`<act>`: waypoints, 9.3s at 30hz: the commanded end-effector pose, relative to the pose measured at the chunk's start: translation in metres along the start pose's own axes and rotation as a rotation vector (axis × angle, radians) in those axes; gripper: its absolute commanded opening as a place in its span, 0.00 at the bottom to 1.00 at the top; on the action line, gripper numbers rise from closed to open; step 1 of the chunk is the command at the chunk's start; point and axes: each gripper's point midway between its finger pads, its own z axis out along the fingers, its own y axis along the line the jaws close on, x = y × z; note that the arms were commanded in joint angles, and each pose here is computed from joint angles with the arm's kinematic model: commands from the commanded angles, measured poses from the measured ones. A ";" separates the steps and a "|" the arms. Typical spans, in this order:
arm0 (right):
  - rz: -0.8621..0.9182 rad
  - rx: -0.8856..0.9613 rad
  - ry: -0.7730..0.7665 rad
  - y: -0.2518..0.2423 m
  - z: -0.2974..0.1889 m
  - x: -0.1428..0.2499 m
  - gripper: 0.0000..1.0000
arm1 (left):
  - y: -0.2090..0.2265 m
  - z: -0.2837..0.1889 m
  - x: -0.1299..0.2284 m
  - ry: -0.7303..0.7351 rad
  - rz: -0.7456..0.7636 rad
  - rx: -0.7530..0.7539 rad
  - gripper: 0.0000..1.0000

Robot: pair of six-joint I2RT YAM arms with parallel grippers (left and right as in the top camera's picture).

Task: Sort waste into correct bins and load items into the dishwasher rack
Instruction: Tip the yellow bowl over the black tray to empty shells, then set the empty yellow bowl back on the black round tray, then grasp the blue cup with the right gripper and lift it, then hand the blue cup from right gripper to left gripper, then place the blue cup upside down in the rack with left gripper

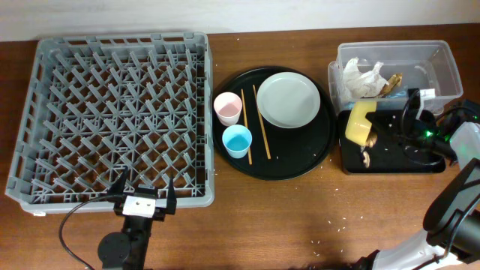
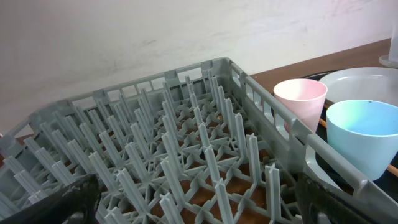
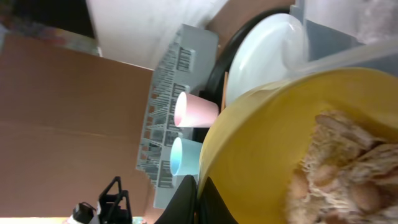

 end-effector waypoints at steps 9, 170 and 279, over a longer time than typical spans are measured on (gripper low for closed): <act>0.112 -0.179 -0.136 0.020 -0.033 -0.020 0.04 | 0.000 0.000 0.001 -0.003 0.012 0.003 1.00; -0.450 0.611 0.328 0.166 0.164 0.104 0.04 | 0.004 -0.011 -0.111 0.186 -0.275 0.136 1.00; -0.263 0.343 0.422 0.089 0.182 0.080 0.98 | -0.023 0.104 -0.070 1.109 -0.355 0.144 0.46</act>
